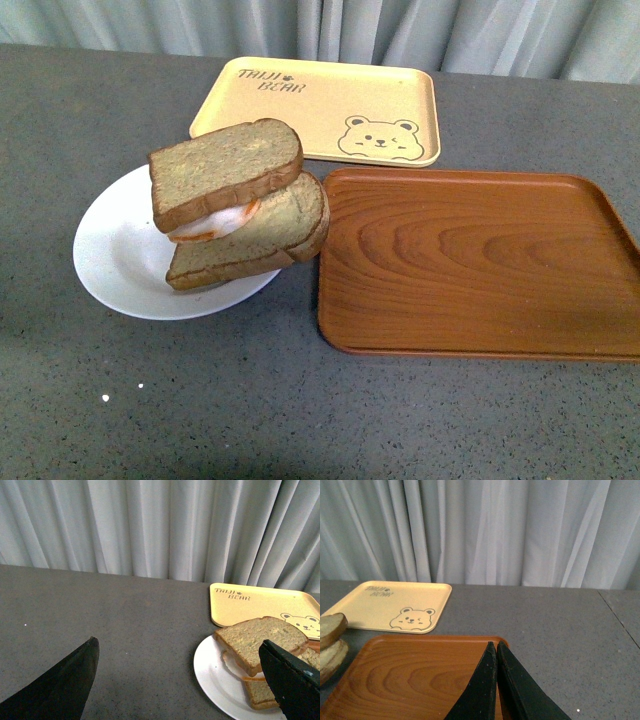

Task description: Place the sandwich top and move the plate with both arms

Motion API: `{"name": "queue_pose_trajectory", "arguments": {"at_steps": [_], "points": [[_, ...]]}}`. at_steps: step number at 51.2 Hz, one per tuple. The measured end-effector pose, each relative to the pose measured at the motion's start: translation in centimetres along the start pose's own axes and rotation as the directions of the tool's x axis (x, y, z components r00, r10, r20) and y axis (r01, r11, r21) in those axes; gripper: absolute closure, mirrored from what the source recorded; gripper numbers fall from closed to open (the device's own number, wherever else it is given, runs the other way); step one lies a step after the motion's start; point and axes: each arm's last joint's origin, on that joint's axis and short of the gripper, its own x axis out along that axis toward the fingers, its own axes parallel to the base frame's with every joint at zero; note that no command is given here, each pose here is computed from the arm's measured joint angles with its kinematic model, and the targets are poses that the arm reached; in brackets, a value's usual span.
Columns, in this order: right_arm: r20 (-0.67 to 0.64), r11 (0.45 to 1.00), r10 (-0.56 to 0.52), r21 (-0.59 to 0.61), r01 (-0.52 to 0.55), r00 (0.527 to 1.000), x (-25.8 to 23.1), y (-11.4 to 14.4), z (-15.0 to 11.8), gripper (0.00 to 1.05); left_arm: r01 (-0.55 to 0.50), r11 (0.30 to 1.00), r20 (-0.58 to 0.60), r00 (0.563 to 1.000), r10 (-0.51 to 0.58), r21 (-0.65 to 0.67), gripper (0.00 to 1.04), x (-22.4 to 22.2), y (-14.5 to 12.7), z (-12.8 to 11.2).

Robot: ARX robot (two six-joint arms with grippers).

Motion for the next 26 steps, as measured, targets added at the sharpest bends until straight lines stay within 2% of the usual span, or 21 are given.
{"name": "queue_pose_trajectory", "arguments": {"at_steps": [12, 24, 26], "points": [[0.006, 1.000, 0.001, 0.000, -0.001, 1.000, -0.84, 0.00, -0.13, 1.03, 0.000, 1.000, 0.000, 1.000, 0.000, 0.000, 0.09, 0.00, 0.00, 0.00], [0.008, 1.000, 0.001, -0.002, -0.001, 1.000, -0.85, 0.00, -0.12, 0.68, 0.000, 1.000, 0.000, 1.000, 0.000, 0.000, 0.09, 0.00, 0.00, 0.00], [0.008, 1.000, 0.001, -0.002, -0.001, 1.000, -0.85, 0.00, -0.12, 0.63, 0.041, 0.999, -0.045, 0.998, -0.042, -0.024, 0.09, 0.07, -0.02, -0.15]]}}
